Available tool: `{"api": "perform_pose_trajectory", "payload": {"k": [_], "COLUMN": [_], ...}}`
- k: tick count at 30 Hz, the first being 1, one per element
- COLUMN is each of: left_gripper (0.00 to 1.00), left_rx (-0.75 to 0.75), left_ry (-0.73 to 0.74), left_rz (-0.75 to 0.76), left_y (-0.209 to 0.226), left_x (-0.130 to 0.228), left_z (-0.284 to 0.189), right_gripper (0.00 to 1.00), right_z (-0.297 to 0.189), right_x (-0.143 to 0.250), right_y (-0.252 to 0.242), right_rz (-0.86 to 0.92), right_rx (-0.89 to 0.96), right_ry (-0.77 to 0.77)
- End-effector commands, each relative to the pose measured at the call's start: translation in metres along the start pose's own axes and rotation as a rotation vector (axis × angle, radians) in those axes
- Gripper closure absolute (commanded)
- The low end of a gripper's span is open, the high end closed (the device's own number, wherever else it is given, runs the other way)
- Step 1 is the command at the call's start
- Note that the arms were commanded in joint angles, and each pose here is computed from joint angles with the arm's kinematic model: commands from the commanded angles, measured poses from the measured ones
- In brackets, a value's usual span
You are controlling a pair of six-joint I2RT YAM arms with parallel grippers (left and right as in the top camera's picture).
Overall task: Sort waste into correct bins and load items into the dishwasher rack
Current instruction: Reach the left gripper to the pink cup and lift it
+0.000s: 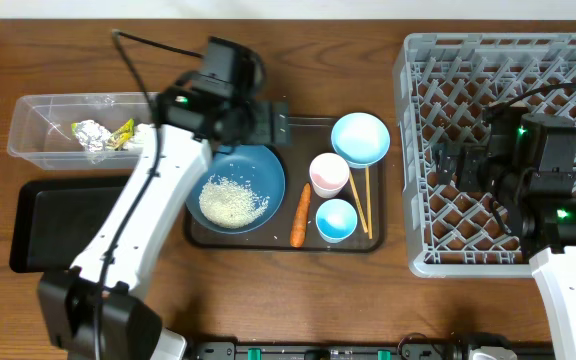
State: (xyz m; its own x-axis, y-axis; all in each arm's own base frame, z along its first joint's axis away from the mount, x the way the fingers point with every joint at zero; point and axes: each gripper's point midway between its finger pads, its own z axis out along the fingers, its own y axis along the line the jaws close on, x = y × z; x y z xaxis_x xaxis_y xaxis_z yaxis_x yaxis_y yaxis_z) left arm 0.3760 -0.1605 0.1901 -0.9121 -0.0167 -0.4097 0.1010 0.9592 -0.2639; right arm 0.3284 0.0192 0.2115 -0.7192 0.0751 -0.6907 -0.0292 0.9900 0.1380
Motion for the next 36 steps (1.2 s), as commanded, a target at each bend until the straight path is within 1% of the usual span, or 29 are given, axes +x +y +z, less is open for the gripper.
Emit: {"api": "perform_pose_trajectory", "payload": {"k": [1,7,12,17,18,20,22,24,25,26,27,28,29,31,36], "left_gripper": [0.00,0.04,0.08,0.24,0.30,0.48,0.64,0.74,0.78,0.81,0.81,0.87,0.88,0.94,0.94], "left_rx": [0.000,0.006,-0.012,-0.032,-0.034,-0.034,-0.027,-0.015,-0.011,-0.009,-0.008,-0.009,-0.010,-0.012,-0.013], "left_ry": [0.101,0.184,0.267,0.321,0.326,0.324,0.302,0.280,0.271,0.268,0.268,0.270,0.272,0.275,0.276], "left_rz": [-0.023,0.046,0.087,0.101,0.100,0.099,0.102,0.104,0.104,0.105,0.106,0.105,0.105,0.105,0.104], "left_y": [-0.014,-0.043,-0.053,-0.054,-0.053,-0.052,-0.054,-0.058,-0.059,-0.059,-0.060,-0.059,-0.059,-0.058,-0.058], "left_x": [0.025,0.050,0.073,0.088,0.089,0.088,0.084,0.078,0.076,0.076,0.076,0.076,0.077,0.078,0.077], "left_z": [0.028,0.061,0.091,0.118,0.122,0.125,0.127,0.129,0.130,0.130,0.130,0.130,0.130,0.129,0.128], "right_gripper": [0.01,0.01,0.01,0.01,0.01,0.01,0.01,0.01,0.01,0.01,0.01,0.01,0.01,0.01,0.01], "right_z": [-0.003,-0.003,-0.003,-0.003,-0.003,-0.003,-0.003,-0.003,-0.003,-0.003,-0.003,-0.003,-0.003,-0.003,-0.003], "right_x": [-0.005,-0.003,0.001,0.004,0.005,0.006,0.007,0.007,0.008,0.008,0.008,0.009,0.009,0.009,0.009], "right_y": [0.006,0.006,0.006,0.006,0.006,0.006,0.005,0.005,0.005,0.005,0.005,0.005,0.005,0.005,0.005], "right_rz": [-0.009,-0.008,-0.006,-0.004,-0.004,-0.004,-0.003,-0.003,-0.003,-0.003,-0.002,-0.002,-0.002,-0.002,-0.002], "right_rx": [-0.017,-0.017,-0.016,-0.015,-0.015,-0.014,-0.014,-0.014,-0.014,-0.014,-0.013,-0.013,-0.013,-0.013,-0.013], "right_ry": [-0.011,-0.003,0.011,0.025,0.027,0.031,0.034,0.038,0.039,0.041,0.042,0.043,0.044,0.044,0.044]}}
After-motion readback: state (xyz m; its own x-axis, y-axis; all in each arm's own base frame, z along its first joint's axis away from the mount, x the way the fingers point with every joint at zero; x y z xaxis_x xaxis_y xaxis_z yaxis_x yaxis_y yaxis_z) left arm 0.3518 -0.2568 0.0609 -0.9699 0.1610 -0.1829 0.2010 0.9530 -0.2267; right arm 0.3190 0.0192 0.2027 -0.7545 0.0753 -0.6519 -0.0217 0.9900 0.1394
